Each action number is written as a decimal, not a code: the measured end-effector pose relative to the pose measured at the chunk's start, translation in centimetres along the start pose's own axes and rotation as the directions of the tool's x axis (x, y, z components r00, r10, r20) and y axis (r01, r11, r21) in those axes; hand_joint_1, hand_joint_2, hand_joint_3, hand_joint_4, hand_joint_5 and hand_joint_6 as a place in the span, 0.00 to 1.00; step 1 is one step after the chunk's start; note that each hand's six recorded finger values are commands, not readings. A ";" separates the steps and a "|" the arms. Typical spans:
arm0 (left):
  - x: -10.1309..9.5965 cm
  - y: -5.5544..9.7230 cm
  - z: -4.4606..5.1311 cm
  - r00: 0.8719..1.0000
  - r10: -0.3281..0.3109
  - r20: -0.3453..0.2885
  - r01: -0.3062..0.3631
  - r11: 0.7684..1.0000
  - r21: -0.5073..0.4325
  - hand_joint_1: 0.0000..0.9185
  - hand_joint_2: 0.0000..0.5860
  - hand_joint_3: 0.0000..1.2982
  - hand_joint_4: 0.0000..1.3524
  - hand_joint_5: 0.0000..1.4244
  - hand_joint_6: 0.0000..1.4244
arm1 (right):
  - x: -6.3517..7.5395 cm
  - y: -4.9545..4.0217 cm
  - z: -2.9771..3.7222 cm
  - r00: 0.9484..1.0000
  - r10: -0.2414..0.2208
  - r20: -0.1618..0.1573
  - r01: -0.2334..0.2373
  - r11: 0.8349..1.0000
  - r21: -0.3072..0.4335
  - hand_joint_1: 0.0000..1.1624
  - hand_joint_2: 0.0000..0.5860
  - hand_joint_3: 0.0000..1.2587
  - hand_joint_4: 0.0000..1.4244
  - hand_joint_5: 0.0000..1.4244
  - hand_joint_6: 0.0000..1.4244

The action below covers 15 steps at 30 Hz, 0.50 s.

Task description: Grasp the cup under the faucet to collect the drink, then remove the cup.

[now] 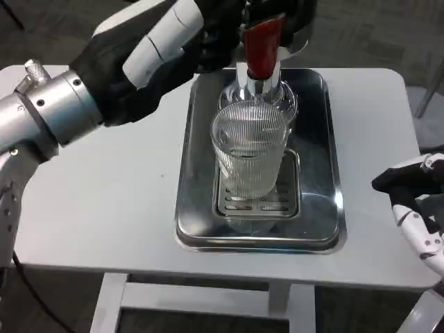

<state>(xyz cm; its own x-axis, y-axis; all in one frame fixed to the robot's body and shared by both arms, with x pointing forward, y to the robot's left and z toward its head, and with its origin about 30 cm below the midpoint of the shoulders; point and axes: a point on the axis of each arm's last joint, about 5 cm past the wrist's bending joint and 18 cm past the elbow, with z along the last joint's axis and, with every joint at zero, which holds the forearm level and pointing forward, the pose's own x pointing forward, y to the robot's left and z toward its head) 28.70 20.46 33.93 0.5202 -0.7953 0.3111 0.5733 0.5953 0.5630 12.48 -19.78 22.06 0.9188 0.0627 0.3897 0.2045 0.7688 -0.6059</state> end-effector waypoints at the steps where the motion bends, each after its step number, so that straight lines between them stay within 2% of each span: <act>1: 0.0 0.0 0.01 1.000 -0.001 0.000 0.001 1.000 0.004 0.00 0.13 0.11 0.07 0.12 0.16 | 0.0 0.00 0.00 1.000 0.000 0.000 0.000 1.000 0.001 0.56 0.85 0.49 0.35 0.35 0.40; 7: 0.0 -0.1 0.12 1.000 -0.017 -0.013 0.018 0.997 0.073 0.00 0.12 0.11 0.07 0.12 0.16 | 0.0 -0.04 -0.02 1.000 0.000 -0.002 0.000 1.000 0.002 0.56 0.85 0.49 0.35 0.36 0.40; 15: 0.0 -0.2 0.30 0.999 -0.032 -0.022 0.036 0.983 0.183 0.00 0.12 0.11 0.06 0.11 0.15 | -0.1 -0.05 -0.01 1.000 0.001 -0.003 -0.001 1.000 0.003 0.56 0.85 0.49 0.35 0.36 0.40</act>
<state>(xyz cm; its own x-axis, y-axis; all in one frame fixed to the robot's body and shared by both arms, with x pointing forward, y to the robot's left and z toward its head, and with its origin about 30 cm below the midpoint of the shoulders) 28.41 20.35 34.07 0.5151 -0.8115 0.2760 0.4663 0.5355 0.7041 12.38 -19.84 22.04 0.9200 0.0617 0.3871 0.2027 0.7704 -0.6044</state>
